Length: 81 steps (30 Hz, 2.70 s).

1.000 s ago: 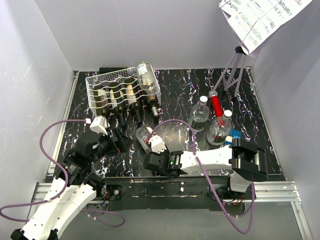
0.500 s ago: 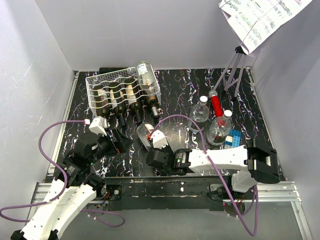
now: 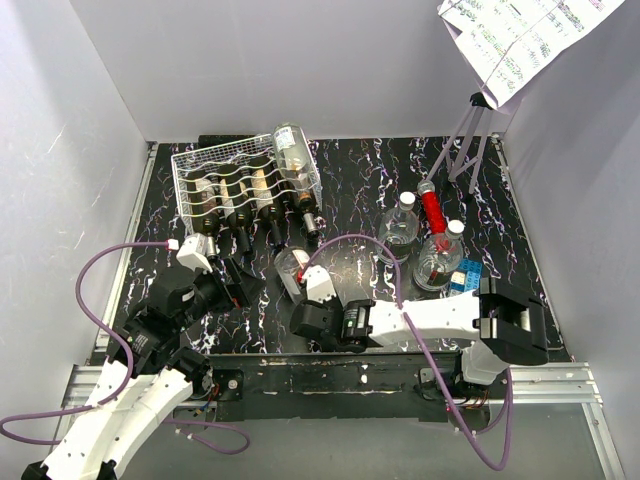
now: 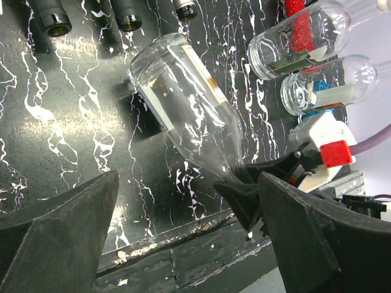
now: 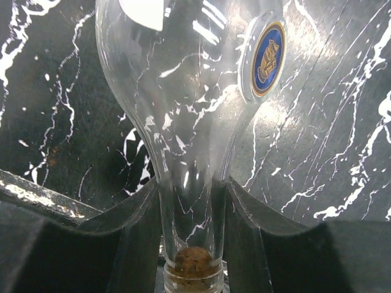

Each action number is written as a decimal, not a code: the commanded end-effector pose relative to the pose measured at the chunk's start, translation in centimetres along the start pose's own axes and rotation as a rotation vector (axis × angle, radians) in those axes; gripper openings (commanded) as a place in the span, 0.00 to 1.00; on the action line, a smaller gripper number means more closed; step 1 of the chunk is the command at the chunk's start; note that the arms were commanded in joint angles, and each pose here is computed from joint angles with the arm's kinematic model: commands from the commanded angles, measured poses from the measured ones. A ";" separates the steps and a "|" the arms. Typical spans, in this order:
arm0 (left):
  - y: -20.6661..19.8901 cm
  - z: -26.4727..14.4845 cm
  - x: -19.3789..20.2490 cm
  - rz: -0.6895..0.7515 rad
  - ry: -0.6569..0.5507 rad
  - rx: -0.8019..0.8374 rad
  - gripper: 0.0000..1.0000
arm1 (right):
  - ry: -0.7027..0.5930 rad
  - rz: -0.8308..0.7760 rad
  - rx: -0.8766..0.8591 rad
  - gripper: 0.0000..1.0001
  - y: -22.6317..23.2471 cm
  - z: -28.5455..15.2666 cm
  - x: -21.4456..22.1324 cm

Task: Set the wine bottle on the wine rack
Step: Pick up the wine bottle from the center of the board.

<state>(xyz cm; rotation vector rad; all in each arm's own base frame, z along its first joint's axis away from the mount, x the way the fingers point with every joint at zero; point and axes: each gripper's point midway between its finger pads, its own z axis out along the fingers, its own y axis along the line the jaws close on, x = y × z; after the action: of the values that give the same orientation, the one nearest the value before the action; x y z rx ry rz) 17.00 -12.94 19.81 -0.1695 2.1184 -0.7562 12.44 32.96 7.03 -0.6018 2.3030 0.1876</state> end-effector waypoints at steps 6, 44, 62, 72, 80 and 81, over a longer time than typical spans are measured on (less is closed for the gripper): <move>0.1 0.3 0.2 -0.002 0.002 0.003 0.98 | 0.074 0.006 0.016 0.08 0.7 1.8 2.2; 0.4 0.5 0.2 0.008 0.007 -0.018 0.98 | 0.068 0.000 0.072 0.01 -0.2 6.7 0.5; -0.2 0.6 0.2 -0.013 0.010 0.008 0.98 | -0.240 0.025 0.060 0.01 -1.0 4.7 -6.5; -0.3 1.0 0.4 -0.022 0.019 0.018 0.98 | -0.329 0.062 0.021 0.01 -1.1 2.3 -8.2; -0.8 0.2 -1.1 -0.002 -0.021 0.011 0.98 | -0.422 0.083 -0.027 0.01 -0.4 -1.2 -11.5; -0.8 0.1 -1.1 0.000 -0.022 0.010 0.98 | -0.432 0.087 -0.033 0.01 -0.4 -1.5 -11.9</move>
<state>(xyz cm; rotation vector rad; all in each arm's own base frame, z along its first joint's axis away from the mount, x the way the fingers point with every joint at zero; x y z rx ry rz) 17.36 -13.46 18.82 -0.1819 2.1466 -0.7673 16.17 32.82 5.83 -0.7301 2.1606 0.1489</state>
